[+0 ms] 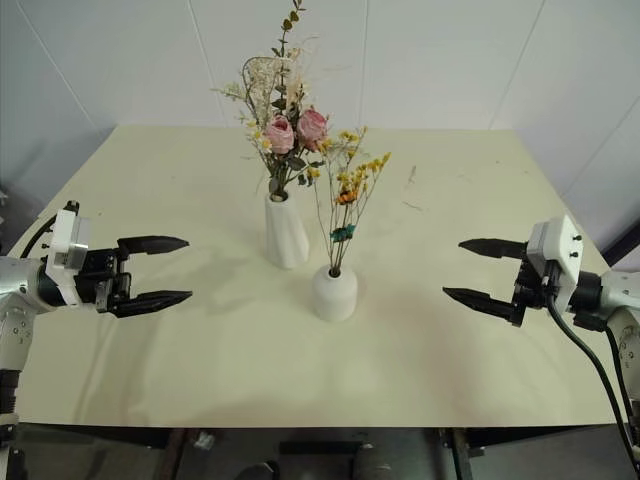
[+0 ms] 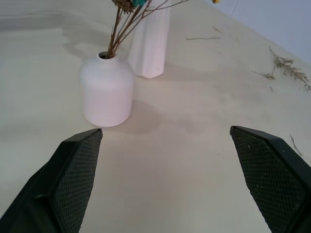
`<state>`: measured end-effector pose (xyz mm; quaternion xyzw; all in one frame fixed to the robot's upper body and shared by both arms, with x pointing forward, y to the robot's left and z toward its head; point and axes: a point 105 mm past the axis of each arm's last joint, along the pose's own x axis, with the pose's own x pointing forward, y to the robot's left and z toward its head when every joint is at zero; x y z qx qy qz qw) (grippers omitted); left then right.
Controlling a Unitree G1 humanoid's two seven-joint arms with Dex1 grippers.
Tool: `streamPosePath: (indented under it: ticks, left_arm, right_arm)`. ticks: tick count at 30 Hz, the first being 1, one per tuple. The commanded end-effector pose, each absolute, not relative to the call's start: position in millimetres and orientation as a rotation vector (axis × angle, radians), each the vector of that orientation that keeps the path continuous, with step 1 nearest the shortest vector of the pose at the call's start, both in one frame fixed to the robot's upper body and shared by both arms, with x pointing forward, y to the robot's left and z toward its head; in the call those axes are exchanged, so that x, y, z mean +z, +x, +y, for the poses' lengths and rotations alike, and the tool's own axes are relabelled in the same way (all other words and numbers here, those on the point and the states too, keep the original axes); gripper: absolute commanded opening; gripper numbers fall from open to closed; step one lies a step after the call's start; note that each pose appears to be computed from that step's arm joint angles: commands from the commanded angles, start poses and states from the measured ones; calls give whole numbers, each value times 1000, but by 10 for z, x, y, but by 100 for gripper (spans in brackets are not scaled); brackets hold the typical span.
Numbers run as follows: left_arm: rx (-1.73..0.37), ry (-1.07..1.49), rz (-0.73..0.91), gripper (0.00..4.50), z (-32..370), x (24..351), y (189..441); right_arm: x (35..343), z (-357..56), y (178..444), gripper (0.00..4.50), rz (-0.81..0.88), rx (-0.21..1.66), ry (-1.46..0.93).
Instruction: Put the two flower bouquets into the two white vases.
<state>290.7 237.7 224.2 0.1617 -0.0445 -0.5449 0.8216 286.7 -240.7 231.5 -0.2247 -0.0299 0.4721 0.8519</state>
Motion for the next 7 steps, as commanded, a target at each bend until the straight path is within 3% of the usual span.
streamPosePath:
  ticks: [1,7]
  left_arm:
    - [-1113,389,-156,450,2446,2393,2863]
    - [-1113,386,-168,450,2399,2419,2870]
  right_arm:
    - [2441,-2516,2863,445,-86,968,-535]
    - [2456,-2502,2945,445,-87,975,-569]
